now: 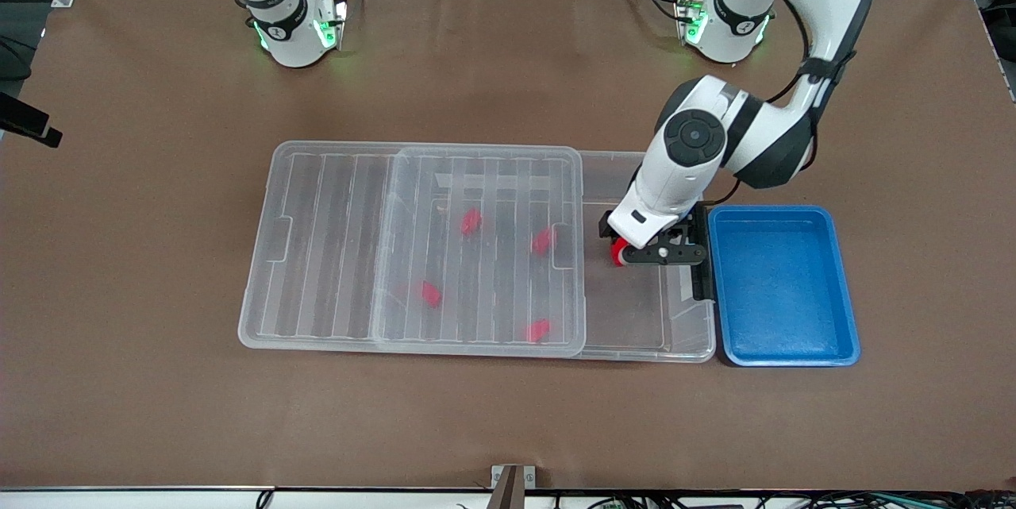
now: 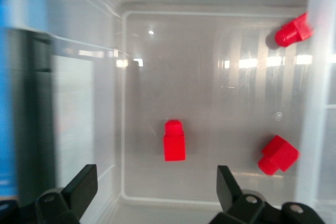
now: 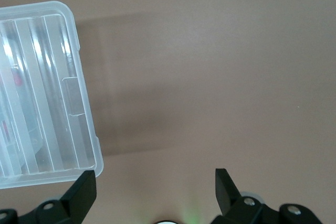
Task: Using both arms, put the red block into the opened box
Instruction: 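Open the left gripper, release the block, and raise it away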
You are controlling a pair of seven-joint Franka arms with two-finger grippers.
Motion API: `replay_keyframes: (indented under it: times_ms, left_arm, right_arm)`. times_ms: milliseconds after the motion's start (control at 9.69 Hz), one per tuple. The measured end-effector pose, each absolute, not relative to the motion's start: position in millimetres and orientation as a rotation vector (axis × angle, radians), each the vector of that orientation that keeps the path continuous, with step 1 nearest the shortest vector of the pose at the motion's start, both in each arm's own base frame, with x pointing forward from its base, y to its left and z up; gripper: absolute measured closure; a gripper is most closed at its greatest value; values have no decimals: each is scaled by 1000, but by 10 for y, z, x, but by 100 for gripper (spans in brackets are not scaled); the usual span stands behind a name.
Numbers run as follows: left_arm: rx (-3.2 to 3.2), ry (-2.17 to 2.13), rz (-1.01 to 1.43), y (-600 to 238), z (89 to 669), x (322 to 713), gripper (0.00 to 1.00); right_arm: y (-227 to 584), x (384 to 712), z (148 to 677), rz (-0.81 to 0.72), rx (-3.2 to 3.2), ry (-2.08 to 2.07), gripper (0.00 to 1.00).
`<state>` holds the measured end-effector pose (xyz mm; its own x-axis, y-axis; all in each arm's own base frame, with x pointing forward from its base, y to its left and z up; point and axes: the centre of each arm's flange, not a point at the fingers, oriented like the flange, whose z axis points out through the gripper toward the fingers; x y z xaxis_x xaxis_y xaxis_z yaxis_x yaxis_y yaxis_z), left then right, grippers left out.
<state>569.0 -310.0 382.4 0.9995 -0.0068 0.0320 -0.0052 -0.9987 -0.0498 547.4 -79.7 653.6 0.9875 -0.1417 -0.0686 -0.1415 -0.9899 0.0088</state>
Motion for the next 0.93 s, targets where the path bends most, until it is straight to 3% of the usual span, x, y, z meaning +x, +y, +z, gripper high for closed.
replay_keyframes:
  times_ms: [310, 722, 929]
  left_arm:
    - [-3052, 29, -63, -2790, 4922, 5954, 0]
    - [-3054, 13, -184, -1926, 5816, 6152, 0]
    - [-3039, -9, -213, -1824, 6193, 5949, 0]
  right_arm:
    - [-796, 5468, 6531, -117, 3128, -223, 0]
    - [-796, 5469, 6526, -119, 3129, -217, 3]
    - [-770, 5503, 6380, -145, 3155, -99, 33]
